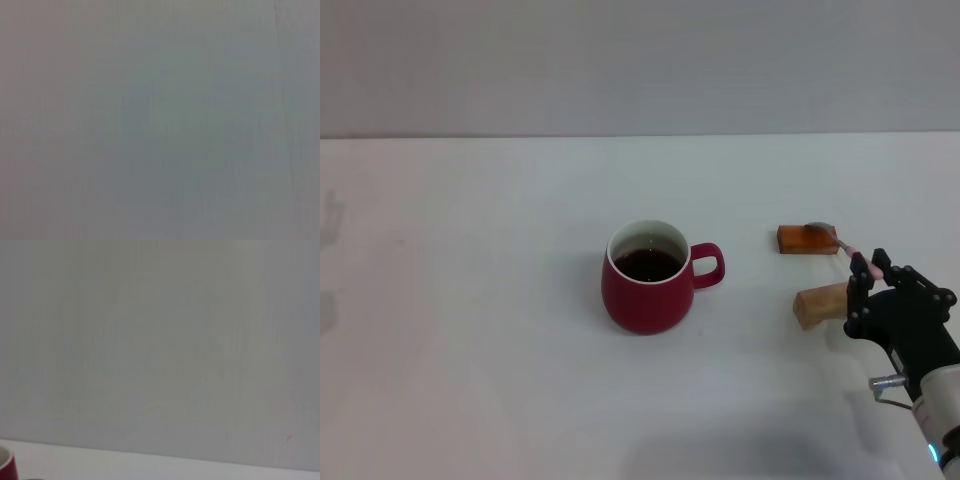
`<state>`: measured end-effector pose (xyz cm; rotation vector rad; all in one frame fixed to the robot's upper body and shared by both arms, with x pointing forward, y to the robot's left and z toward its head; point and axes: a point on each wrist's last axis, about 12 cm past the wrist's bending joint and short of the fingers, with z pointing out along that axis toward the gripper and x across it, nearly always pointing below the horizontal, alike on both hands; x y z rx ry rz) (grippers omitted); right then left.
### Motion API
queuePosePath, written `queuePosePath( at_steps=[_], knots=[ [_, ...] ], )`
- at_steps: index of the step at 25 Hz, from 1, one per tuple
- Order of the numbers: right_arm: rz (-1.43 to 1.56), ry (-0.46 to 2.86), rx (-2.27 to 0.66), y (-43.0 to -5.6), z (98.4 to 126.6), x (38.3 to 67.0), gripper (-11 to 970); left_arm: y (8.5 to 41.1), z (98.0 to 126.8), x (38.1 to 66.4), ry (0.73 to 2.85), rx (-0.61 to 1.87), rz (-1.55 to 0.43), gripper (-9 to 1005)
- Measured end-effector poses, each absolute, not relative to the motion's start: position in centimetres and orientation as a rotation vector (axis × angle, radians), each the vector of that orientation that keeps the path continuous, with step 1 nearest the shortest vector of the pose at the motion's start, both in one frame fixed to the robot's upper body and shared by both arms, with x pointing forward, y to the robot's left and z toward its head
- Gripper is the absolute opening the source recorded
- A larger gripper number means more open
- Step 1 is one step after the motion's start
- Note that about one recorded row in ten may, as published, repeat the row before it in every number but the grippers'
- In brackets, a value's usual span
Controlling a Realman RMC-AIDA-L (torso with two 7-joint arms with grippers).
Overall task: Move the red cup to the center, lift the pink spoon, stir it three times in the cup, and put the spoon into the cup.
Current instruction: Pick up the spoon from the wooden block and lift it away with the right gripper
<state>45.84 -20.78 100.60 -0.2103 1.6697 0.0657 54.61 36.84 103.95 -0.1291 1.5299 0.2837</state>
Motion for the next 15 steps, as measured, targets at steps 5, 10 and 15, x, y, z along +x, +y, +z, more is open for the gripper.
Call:
queuePosePath(
  at_steps=[5, 10, 15],
  knots=[
    [0.046, 1.655, -0.204, -20.9, 101.0, 46.1, 164, 36.8, 103.9, 54.6, 1.531, -0.129, 0.283, 847],
    [0.012, 1.636, -0.2, -21.0, 101.6, 46.5, 164, 36.8, 103.9, 54.6, 1.53, -0.132, 0.283, 847],
    [-0.01, 1.619, -0.194, -21.1, 102.1, 46.9, 158, 36.8, 103.9, 54.7, 1.53, -0.133, 0.283, 847]
  ],
)
